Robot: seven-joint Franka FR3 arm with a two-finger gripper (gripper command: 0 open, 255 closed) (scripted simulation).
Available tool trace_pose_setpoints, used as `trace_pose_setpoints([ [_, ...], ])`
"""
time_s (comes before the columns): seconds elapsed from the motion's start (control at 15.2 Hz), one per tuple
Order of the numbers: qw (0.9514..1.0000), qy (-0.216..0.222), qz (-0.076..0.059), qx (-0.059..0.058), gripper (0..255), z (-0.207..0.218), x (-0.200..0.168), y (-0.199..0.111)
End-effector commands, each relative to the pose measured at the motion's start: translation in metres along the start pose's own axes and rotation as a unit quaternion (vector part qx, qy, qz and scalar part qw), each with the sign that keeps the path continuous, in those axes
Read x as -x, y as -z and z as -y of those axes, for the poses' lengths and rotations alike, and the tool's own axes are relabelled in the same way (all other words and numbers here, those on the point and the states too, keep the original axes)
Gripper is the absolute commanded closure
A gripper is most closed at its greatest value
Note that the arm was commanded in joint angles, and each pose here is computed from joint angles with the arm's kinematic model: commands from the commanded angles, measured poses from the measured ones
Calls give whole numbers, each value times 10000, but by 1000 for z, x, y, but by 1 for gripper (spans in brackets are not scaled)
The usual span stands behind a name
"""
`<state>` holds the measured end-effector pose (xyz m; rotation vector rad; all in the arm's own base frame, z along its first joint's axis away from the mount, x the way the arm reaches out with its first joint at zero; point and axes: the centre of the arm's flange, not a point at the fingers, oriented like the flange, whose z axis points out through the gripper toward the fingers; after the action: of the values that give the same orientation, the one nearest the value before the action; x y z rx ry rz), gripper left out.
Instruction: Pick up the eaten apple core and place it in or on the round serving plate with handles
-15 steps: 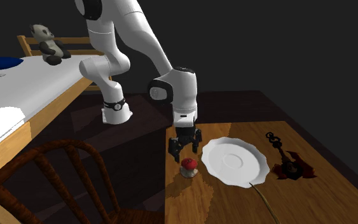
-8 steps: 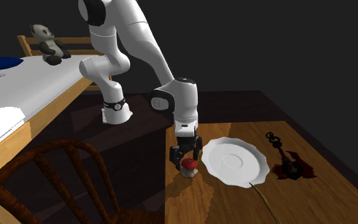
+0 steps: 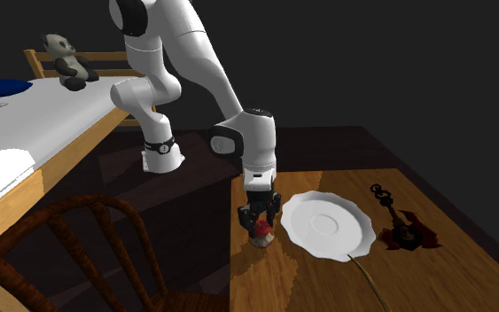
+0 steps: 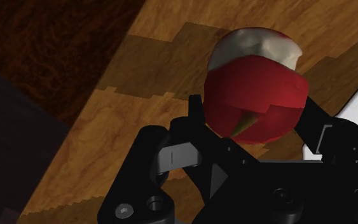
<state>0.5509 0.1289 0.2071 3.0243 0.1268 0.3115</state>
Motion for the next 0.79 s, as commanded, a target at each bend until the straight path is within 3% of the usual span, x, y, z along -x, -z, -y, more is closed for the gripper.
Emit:
trace_pose_setpoints([
  [0.0, 10000, -2, 9, 3, 255, 0, 0, -1],
  [0.46, 10000, -2, 9, 3, 255, 0, 0, -1],
  [0.73, 10000, -2, 9, 3, 255, -3, -4, 20],
])
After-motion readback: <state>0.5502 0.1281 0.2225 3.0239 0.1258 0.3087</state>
